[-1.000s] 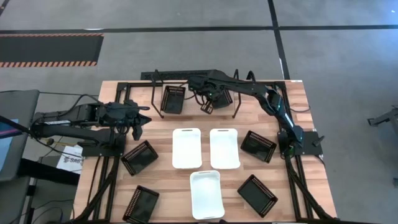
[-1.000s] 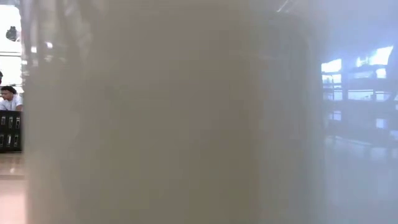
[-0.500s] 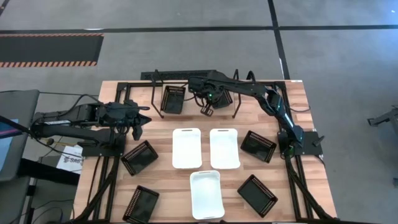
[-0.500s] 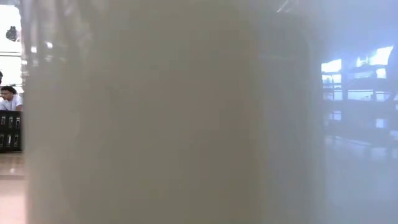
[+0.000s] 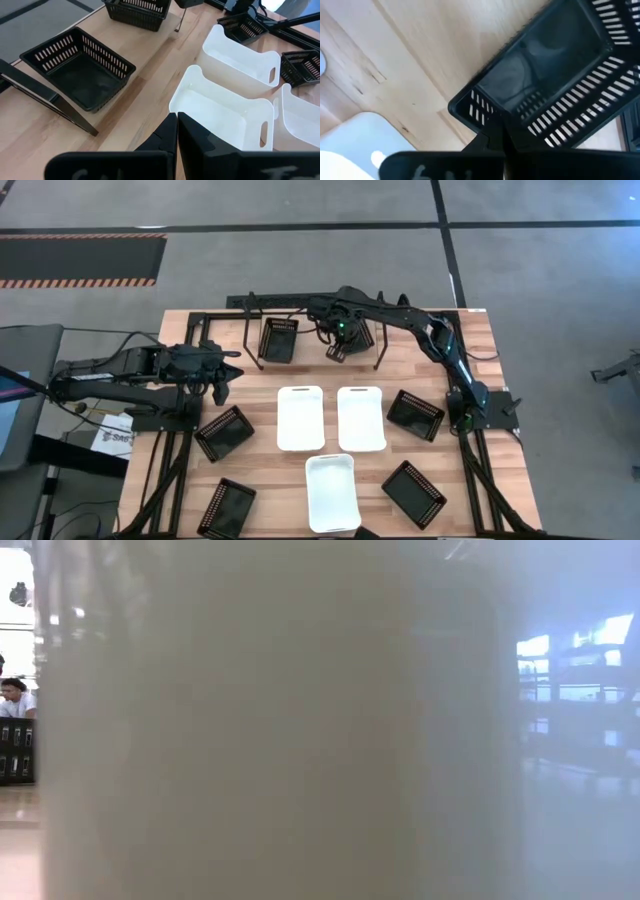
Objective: Stack baskets on shelf by color
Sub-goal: Adjust the black bins
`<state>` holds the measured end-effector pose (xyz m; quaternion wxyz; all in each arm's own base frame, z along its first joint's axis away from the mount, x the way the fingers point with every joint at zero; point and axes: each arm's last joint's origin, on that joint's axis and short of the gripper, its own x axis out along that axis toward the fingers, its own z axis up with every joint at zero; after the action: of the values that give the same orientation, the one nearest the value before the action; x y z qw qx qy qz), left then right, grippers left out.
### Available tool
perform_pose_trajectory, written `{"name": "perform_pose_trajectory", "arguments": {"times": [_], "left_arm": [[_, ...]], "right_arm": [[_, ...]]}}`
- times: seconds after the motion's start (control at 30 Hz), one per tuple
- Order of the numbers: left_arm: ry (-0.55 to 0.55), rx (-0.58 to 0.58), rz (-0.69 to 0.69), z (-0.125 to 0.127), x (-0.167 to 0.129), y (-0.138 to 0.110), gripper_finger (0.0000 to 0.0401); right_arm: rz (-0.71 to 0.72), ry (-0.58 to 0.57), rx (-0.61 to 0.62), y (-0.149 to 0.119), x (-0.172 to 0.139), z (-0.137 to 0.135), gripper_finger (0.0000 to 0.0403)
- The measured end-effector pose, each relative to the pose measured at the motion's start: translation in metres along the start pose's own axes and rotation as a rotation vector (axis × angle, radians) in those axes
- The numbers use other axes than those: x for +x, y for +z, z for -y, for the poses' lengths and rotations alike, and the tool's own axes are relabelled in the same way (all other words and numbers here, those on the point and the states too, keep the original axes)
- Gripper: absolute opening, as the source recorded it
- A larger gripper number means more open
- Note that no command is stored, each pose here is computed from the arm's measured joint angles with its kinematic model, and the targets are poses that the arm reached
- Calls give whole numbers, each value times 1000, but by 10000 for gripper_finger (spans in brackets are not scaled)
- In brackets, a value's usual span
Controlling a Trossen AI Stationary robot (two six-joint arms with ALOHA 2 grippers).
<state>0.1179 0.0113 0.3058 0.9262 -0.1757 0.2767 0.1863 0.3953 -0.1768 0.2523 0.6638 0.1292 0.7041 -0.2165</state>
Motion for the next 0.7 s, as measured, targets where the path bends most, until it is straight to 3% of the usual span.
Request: {"name": "perform_pose_trajectory", "arguments": {"times": [0.2,0.7], "left_arm": [[0,0,0,0,0,0,0],[0,0,0,0,0,0,0]], "right_arm": [[7,82,-43,3,3,5,0],[-4,81,-38,2,3,18,0]]}}
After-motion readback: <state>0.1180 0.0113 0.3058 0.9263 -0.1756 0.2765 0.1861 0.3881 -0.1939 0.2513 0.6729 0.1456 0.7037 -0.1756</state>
